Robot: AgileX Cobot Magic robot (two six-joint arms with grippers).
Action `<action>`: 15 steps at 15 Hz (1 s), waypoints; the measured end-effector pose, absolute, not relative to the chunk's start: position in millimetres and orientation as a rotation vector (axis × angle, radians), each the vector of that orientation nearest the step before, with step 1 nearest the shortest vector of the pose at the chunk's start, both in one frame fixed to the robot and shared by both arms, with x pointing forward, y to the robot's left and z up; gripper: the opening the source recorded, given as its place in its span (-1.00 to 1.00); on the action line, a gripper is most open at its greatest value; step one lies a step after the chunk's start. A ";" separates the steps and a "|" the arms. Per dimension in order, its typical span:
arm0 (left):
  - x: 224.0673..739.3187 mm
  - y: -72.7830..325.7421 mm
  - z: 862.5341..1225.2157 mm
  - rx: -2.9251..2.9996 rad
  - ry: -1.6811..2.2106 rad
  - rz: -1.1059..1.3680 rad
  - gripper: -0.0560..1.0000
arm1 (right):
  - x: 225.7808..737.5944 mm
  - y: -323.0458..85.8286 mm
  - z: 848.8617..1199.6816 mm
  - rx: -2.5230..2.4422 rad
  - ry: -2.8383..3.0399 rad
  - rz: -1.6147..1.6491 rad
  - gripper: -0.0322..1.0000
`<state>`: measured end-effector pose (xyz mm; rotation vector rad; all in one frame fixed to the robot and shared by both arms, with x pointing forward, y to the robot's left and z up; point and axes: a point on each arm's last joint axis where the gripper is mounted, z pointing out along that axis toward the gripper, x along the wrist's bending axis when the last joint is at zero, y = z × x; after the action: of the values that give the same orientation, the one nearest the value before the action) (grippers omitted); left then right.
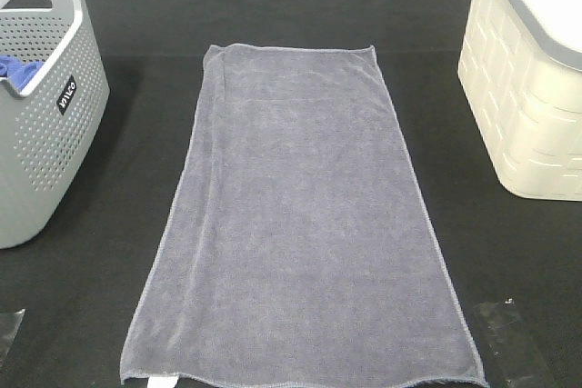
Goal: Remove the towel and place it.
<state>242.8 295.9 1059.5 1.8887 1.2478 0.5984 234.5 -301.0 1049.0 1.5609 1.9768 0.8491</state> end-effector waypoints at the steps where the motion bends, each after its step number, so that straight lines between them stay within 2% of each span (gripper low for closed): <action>1: 246.1 293.2 1058.3 1.880 1.202 0.614 0.39 | 234.4 -299.7 1049.3 1.523 1.991 0.866 0.29; 15: 247.9 289.3 1056.8 1.894 1.130 0.619 0.39 | 243.2 -296.3 1045.3 1.466 1.963 0.923 0.29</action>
<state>247.9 289.3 1056.8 1.8942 1.1299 0.6190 243.2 -296.3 1045.3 1.4661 1.9626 0.9231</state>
